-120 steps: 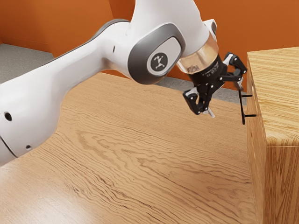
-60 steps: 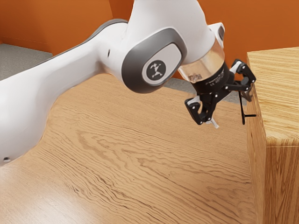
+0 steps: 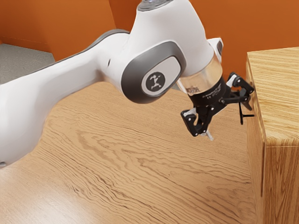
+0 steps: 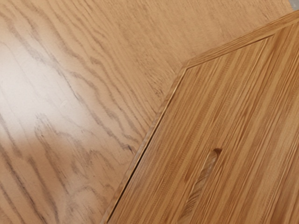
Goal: Pull the drawer handle with one arm to open the drawer
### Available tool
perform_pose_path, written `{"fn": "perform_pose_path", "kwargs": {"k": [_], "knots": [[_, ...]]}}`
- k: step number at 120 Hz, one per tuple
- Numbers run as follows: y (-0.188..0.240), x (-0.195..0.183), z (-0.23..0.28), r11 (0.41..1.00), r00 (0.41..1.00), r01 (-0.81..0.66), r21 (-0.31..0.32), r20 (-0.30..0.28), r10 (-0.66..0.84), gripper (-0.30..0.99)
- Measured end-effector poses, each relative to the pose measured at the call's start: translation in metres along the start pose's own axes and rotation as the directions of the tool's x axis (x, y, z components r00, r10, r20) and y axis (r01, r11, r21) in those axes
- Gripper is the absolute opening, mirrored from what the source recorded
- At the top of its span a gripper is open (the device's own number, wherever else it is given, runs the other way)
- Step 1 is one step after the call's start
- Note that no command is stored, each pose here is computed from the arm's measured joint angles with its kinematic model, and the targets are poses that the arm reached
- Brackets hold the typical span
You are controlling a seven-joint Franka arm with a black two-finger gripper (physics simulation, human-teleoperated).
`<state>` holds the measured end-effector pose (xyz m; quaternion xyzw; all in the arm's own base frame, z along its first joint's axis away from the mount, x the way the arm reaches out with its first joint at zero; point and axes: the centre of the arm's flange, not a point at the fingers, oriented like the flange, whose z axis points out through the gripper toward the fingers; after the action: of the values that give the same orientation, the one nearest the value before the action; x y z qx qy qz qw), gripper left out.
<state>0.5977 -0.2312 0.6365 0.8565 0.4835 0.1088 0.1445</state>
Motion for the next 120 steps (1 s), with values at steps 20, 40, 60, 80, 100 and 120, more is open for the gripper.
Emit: {"fn": "perform_pose_path", "kwargs": {"k": [20,40,60,80,100,120], "knots": [[-0.007,0.003,-0.003,1.0,1.0,0.008,0.005,-0.001,-0.008,0.69],[-0.017,0.008,-0.011,1.0,1.0,0.02,0.005,-0.009,-0.02,0.69],[-0.022,0.01,-0.01,1.0,1.0,0.025,0.014,-0.014,-0.025,0.69],[-0.031,0.015,-0.014,0.999,0.999,0.036,0.019,-0.021,-0.036,0.69],[-0.04,0.021,-0.019,0.999,0.998,0.048,0.023,-0.03,-0.047,0.69],[-0.047,0.026,-0.025,0.998,0.998,0.059,0.023,-0.039,-0.058,0.69]]}}
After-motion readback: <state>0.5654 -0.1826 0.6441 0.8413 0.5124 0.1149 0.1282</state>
